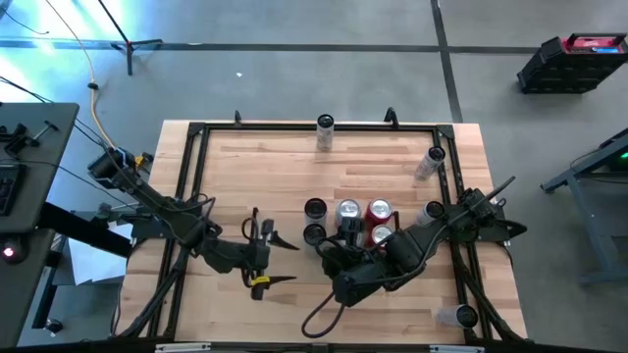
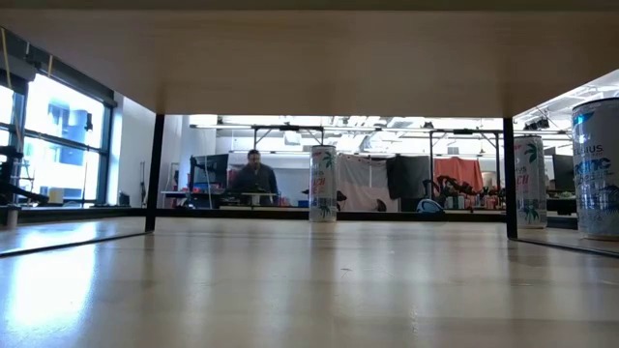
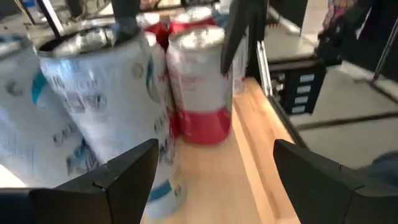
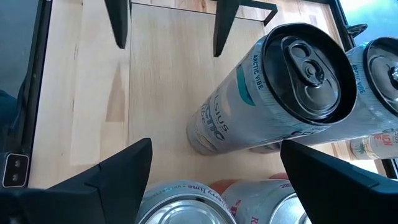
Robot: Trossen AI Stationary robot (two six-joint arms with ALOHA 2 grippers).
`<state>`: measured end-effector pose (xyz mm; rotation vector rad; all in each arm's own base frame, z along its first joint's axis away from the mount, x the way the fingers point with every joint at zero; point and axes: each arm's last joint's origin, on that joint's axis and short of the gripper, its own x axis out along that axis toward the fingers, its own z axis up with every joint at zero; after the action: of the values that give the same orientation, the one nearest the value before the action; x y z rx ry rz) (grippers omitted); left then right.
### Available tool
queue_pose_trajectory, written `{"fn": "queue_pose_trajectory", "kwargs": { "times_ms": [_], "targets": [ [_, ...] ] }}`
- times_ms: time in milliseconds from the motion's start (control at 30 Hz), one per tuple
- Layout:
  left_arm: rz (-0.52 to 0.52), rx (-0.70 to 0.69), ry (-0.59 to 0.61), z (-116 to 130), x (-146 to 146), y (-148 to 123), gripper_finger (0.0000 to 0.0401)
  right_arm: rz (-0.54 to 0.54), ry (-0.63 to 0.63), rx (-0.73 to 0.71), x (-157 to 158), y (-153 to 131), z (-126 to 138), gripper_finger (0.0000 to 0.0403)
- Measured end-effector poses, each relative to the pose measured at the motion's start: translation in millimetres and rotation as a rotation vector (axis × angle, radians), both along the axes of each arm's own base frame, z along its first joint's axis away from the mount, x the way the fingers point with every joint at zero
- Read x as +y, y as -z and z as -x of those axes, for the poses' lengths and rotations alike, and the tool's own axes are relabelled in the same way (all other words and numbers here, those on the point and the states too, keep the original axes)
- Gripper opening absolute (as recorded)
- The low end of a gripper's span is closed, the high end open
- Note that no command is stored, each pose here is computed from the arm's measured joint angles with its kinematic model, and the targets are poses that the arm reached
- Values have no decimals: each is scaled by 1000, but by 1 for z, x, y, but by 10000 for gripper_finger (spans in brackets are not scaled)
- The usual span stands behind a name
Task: Place canned beverage on shelf
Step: Put the bottom white-blue soda can on the shelf aligned with the other white-blue soda cans
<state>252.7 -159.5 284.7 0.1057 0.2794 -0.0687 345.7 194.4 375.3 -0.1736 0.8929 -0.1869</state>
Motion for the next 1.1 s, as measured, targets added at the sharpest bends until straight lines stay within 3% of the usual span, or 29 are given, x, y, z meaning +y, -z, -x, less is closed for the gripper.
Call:
{"fn": "queue_pose_trajectory", "kwargs": {
  "times_ms": [1100],
  "targets": [
    [-28, -3, -29, -4, 6, 0, 307, 4, -3, -6, 0, -4, 3, 341]
  ]
}}
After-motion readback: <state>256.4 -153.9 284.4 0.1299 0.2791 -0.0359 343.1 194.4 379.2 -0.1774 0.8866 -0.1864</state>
